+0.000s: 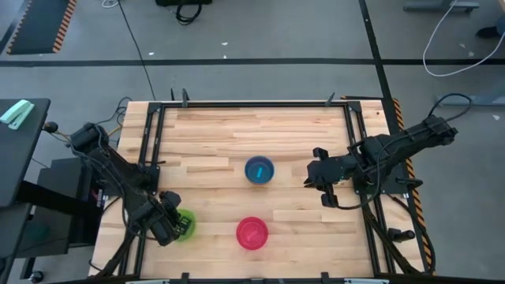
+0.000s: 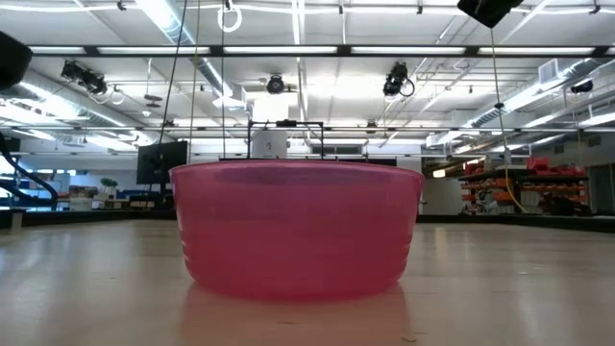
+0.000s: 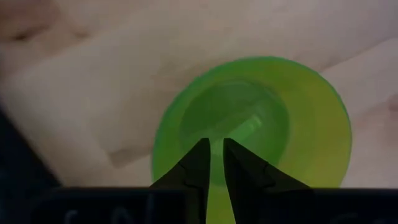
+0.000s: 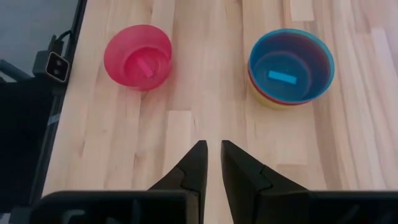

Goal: Nest bowls inside each other
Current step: Stack the green bowl onto the blue bowl

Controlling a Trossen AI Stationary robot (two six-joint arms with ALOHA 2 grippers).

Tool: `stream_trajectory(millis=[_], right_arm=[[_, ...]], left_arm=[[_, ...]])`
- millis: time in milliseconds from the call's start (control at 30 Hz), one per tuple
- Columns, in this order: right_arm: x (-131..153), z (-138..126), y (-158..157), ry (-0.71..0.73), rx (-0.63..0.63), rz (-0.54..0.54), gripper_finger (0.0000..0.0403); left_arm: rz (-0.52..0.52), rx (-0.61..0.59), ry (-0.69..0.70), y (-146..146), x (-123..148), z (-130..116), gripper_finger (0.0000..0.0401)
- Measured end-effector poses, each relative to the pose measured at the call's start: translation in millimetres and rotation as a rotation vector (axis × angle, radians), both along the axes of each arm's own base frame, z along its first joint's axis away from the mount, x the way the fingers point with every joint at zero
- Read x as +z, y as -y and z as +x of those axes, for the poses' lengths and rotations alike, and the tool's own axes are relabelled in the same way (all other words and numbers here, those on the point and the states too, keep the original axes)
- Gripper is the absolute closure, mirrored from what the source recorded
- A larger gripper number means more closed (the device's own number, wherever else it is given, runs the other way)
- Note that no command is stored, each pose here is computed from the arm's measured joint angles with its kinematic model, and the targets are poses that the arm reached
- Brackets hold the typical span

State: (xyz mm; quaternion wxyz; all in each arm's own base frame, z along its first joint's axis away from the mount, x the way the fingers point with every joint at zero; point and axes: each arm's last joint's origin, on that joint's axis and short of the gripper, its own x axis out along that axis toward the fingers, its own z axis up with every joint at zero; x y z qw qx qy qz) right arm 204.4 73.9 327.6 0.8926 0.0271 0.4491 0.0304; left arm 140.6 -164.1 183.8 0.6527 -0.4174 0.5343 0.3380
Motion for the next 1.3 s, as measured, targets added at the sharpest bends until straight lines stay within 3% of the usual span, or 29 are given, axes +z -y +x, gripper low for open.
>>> stream_trajectory(millis=[267, 633, 1033, 1300], right_arm=[[0, 0, 1, 0.006, -0.012, -0.014, 0.0348], [0, 1, 1, 0.014, -0.018, -0.019, 0.0348], [1, 1, 1, 0.019, -0.019, -0.017, 0.0348], [1, 2, 0, 0.022, -0.019, -0.016, 0.0348]], left_arm=[[0.023, 0.055, -0.027, -14, -8, -12, 0.0324], [-0.013, 0.057, 0.016, -22, 3, -9, 0.0305], [0.037, 0.088, -0.102, -35, 4, -15, 0.0308], [-0.007, 0.009, -0.097, -31, 4, -13, 0.0313]])
